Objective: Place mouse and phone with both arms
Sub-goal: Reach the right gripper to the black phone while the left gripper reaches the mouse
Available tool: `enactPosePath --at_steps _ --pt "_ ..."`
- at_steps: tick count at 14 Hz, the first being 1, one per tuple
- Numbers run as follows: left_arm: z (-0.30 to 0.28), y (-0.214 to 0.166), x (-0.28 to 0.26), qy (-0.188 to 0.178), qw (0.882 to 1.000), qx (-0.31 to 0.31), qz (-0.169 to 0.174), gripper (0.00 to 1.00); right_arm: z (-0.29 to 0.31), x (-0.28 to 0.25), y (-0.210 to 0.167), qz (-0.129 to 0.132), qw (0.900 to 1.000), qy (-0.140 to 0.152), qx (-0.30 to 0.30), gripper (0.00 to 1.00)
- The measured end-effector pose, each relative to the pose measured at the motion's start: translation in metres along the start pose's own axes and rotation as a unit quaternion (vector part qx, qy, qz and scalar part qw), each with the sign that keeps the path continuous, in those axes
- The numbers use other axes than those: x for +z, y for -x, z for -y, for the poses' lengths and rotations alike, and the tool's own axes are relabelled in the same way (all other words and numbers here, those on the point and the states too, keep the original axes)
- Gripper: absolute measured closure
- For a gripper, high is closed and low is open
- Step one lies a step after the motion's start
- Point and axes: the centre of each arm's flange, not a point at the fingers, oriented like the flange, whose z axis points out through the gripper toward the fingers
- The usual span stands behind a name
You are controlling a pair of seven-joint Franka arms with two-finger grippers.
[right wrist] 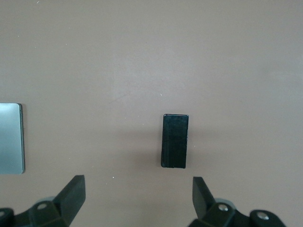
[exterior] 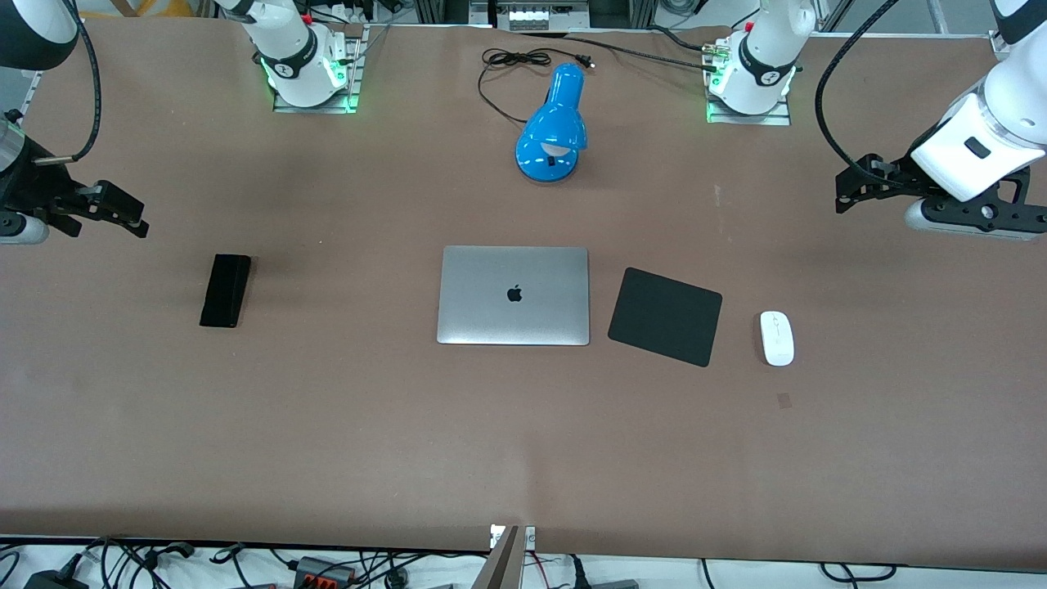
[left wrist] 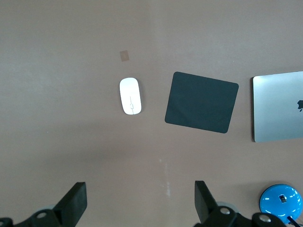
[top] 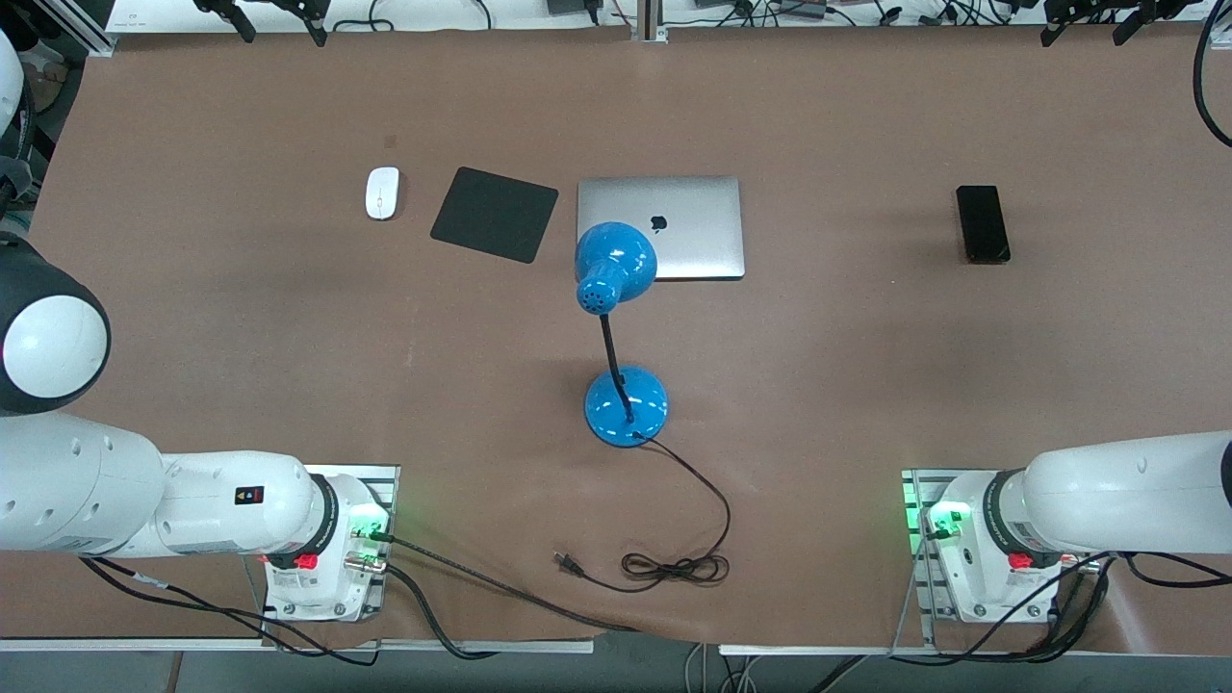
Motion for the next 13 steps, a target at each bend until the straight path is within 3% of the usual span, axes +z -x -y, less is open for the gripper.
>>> enactPosePath --at_steps 9,13 --pt "0.003 -0.001 0.005 0.000 1.000 -0.002 0.008 0.00 0.000 -0.001 0.003 0.005 1.000 0.000 0.000 0.00" --pt "0.007 -0.023 0.059 0.005 0.998 -0.002 0.059 0.00 -0.009 0.026 -0.006 0.024 1.000 0.003 0.006 0.00"
